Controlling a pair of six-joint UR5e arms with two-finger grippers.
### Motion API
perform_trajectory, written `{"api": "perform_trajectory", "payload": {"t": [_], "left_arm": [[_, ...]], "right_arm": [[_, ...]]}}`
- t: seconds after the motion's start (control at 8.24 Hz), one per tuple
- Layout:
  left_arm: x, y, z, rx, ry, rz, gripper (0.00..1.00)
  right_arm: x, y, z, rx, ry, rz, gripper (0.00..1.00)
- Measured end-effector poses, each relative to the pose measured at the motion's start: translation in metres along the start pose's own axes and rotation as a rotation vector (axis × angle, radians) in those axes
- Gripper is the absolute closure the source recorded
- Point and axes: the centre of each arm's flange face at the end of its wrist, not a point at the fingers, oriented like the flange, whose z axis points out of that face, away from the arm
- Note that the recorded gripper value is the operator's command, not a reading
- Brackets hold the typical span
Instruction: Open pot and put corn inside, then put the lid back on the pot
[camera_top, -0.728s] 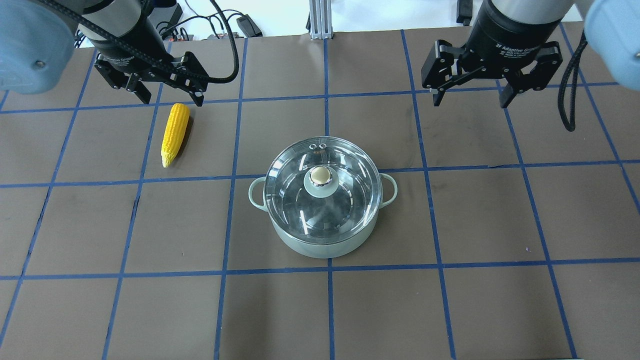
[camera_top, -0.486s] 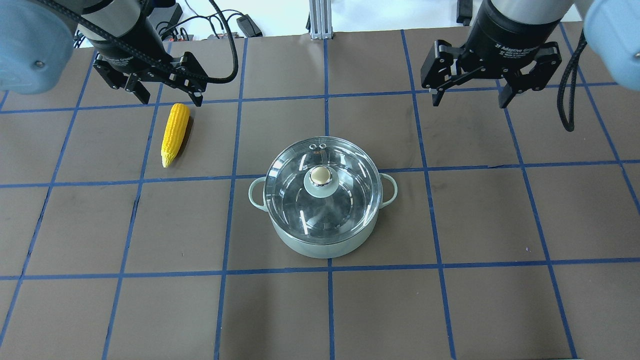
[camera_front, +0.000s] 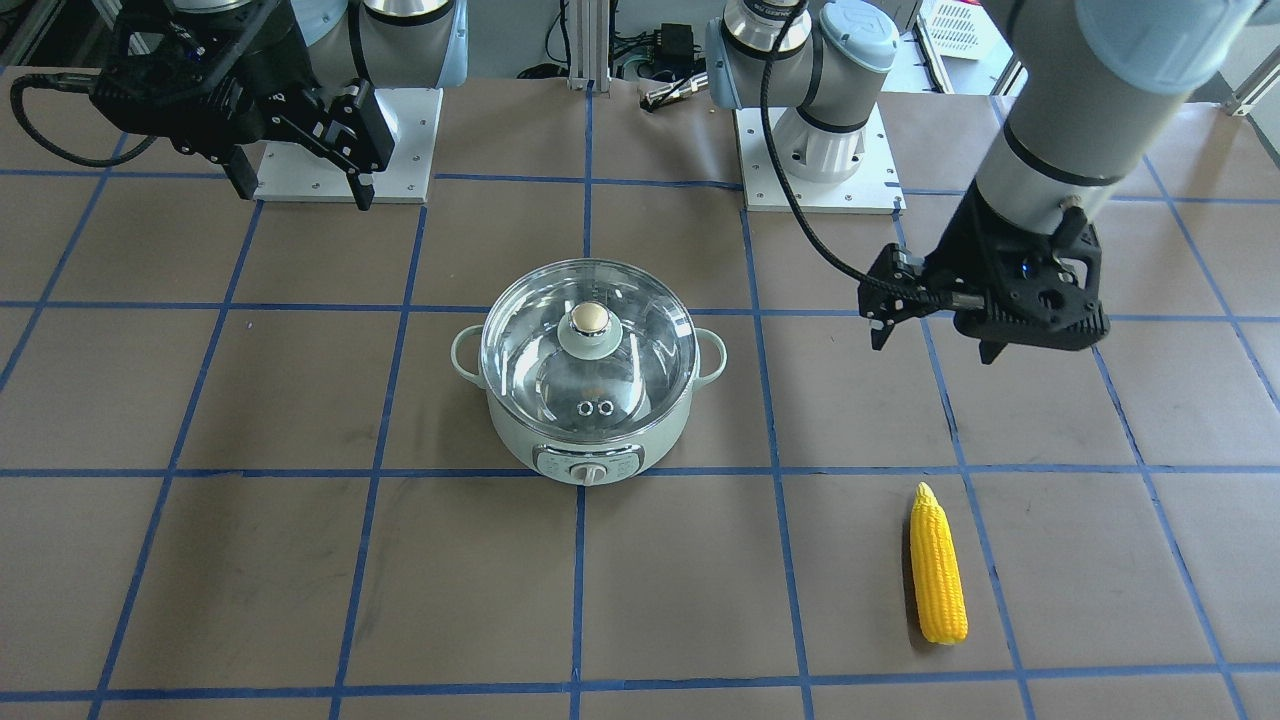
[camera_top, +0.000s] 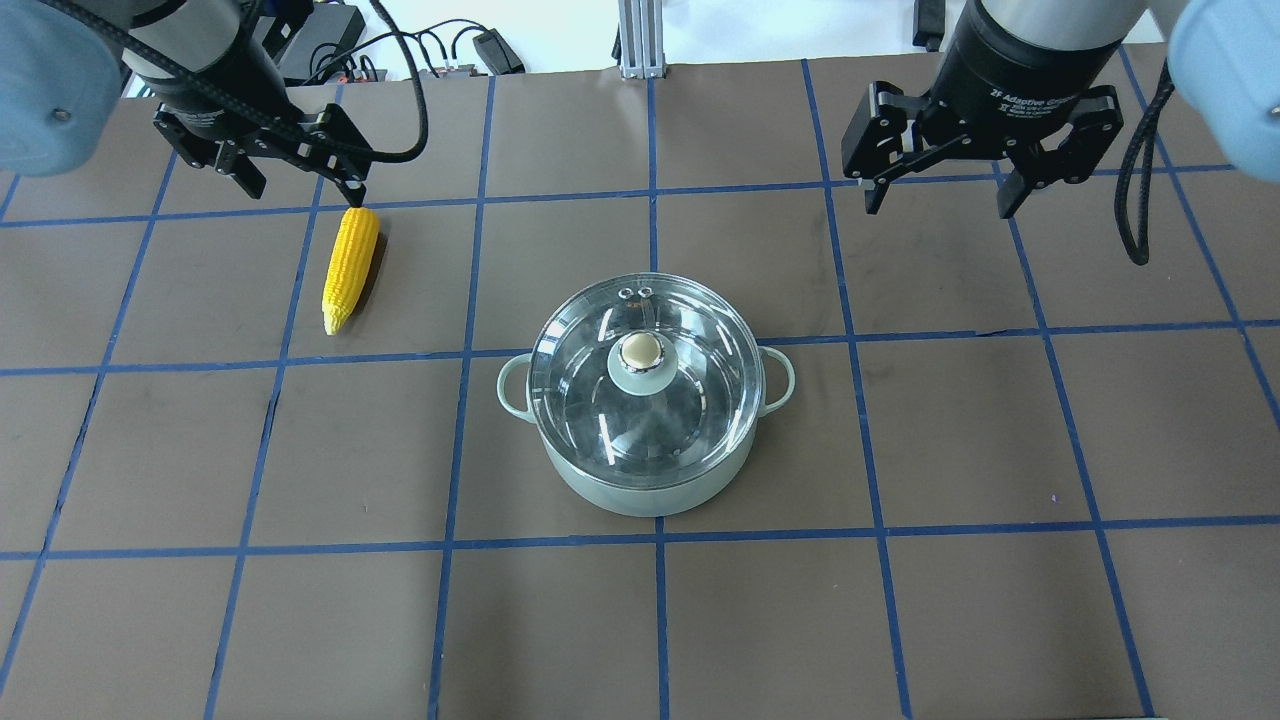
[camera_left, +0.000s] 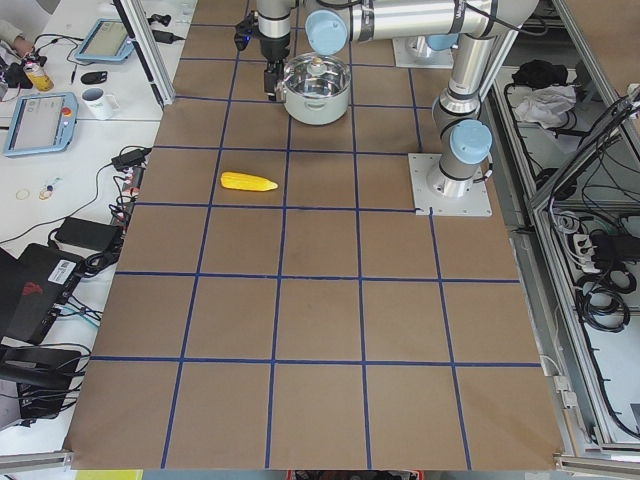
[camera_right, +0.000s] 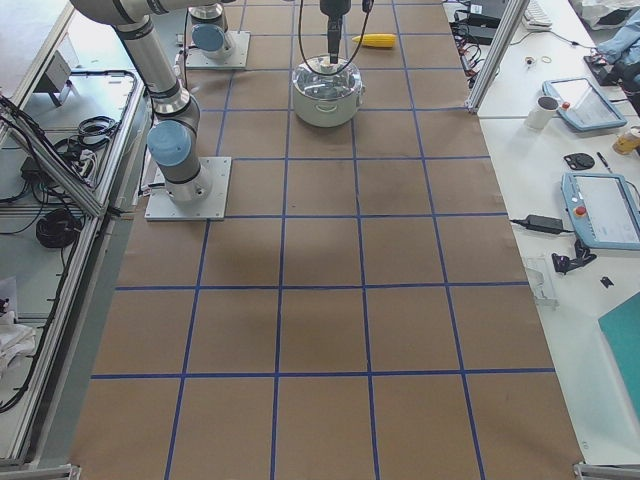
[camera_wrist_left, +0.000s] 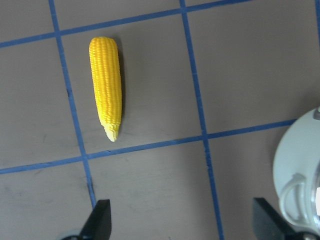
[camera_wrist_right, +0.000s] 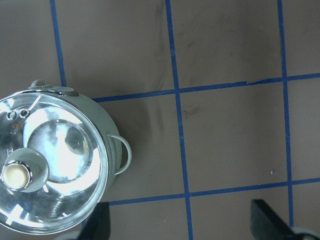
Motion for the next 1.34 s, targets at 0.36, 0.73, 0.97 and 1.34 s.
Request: {"api": "perform_trajectory", "payload": {"t": [0.36,0.73,0.97,1.34], "left_arm": [[-0.104,-0.039,0.076,0.017,-0.016,0.086,0.00],[-0.136,-0.069,0.154,0.025,-0.017,0.113,0.00],[-0.142,-0.081,0.197,0.013,-0.008,0.111,0.00],[-0.139,-0.088,0.226,0.019,0.058,0.077,0.00]], "right_arm": [[-0.005,-0.009,0.010,-0.019,-0.006,0.017,0.00],[-0.089,-0.018,0.049,-0.047,-0.026,0.016,0.04],[-0.175,0.000,0.099,-0.053,-0.002,-0.004,0.08],[-0.214,0.022,0.153,-0.070,0.035,-0.010,0.08]]}}
